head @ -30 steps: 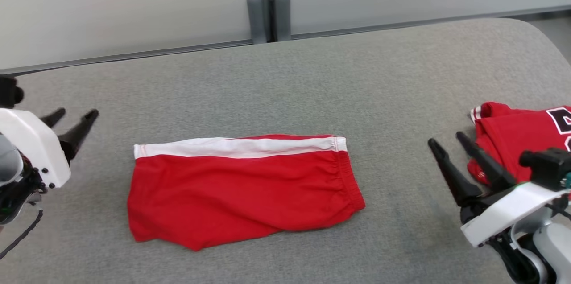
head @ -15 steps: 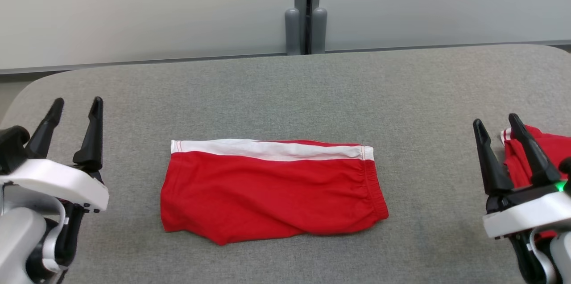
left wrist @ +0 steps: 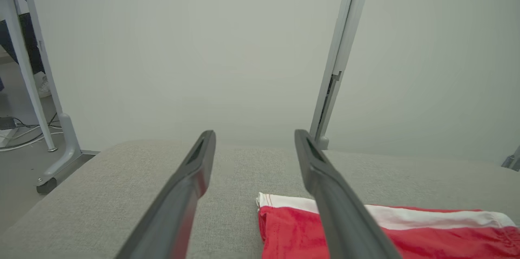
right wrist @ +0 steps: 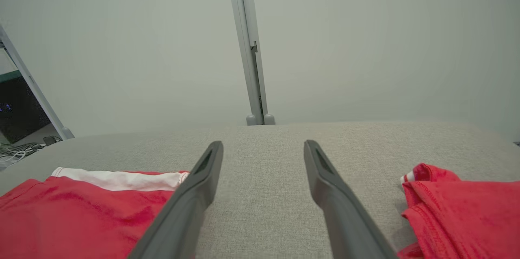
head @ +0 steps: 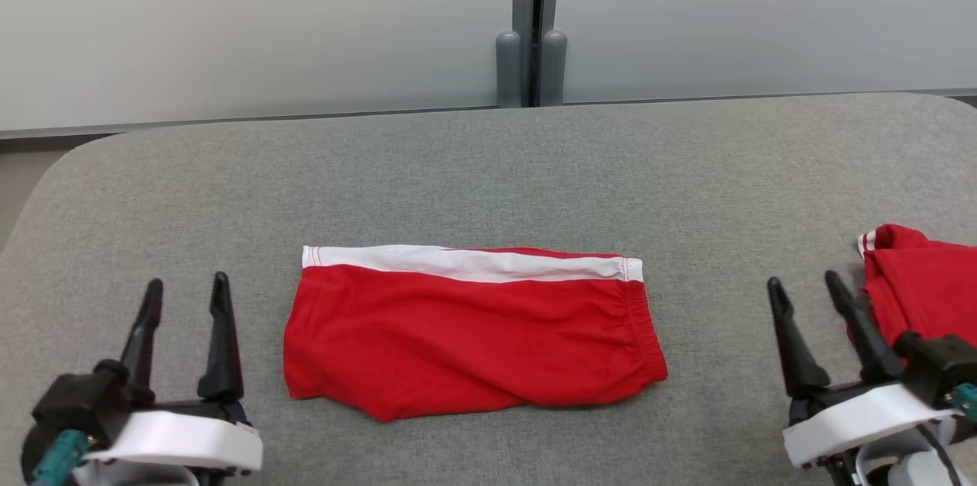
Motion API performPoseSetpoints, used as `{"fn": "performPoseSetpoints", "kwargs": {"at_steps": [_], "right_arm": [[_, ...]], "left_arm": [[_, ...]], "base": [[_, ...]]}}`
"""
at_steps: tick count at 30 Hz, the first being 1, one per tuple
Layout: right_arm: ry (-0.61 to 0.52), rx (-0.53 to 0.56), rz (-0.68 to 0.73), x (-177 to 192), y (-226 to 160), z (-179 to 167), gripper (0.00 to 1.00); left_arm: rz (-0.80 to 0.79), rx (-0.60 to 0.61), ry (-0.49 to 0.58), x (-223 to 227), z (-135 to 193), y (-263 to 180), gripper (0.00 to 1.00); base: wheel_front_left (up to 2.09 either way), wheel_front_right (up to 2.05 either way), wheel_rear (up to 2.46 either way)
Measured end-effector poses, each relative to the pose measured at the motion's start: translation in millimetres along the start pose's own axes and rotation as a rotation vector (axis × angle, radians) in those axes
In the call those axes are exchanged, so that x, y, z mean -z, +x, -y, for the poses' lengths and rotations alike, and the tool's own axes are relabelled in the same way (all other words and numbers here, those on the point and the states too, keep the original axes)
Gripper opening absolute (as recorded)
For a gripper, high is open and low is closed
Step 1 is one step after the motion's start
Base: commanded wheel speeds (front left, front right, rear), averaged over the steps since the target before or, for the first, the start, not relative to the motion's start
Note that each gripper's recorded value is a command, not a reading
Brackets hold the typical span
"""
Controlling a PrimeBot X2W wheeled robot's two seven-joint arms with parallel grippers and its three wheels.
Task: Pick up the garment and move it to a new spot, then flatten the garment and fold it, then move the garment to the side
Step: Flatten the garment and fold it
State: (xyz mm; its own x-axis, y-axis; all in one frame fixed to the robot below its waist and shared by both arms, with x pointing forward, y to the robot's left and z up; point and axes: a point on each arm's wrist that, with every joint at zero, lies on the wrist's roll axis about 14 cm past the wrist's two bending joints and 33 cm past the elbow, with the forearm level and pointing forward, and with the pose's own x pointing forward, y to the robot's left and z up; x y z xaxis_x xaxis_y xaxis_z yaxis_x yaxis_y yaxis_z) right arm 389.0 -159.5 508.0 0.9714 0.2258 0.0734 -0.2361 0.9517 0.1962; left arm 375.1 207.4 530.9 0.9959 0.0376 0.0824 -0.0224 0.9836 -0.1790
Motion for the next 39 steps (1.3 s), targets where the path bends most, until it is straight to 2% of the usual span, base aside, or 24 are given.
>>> {"fn": "performPoseSetpoints", "kwargs": {"at_steps": [10, 17, 24, 31, 36, 37, 38, 39], "right_arm": [[0.030, -0.120, -0.150, 44, 17, -42, 1.00], [0.027, -0.196, -0.349, 85, 31, -67, 1.00], [0.070, -0.186, -0.553, 127, 29, -73, 1.00], [0.118, -0.142, -0.668, 146, 31, -68, 1.00], [0.224, -0.125, -0.773, 158, 30, -79, 1.00], [0.228, -0.131, -0.789, 157, 31, -80, 0.94], [0.236, -0.135, -0.799, 157, 32, -82, 0.75], [0.244, -0.139, -0.806, 156, 34, -84, 0.48]], "left_arm": [[-0.013, -0.020, -0.071, 20, 5, -16, 1.00], [0.004, -0.045, -0.077, 19, -5, -26, 1.00], [0.012, -0.087, -0.069, 18, -19, -35, 1.00], [-0.010, -0.103, -0.074, 26, -24, -40, 1.00], [-0.019, -0.106, -0.069, 29, -25, -40, 1.00], [-0.019, -0.103, -0.069, 29, -25, -40, 1.00], [-0.021, -0.102, -0.067, 30, -25, -40, 1.00], [-0.022, -0.103, -0.066, 30, -26, -40, 1.00]], "base": [[0.00, 0.00, 0.00], [0.00, 0.00, 0.00], [0.00, 0.00, 0.00], [0.00, 0.00, 0.00], [0.00, 0.00, 0.00], [0.00, 0.00, 0.00], [0.00, 0.00, 0.00], [0.00, 0.00, 0.00]]}}
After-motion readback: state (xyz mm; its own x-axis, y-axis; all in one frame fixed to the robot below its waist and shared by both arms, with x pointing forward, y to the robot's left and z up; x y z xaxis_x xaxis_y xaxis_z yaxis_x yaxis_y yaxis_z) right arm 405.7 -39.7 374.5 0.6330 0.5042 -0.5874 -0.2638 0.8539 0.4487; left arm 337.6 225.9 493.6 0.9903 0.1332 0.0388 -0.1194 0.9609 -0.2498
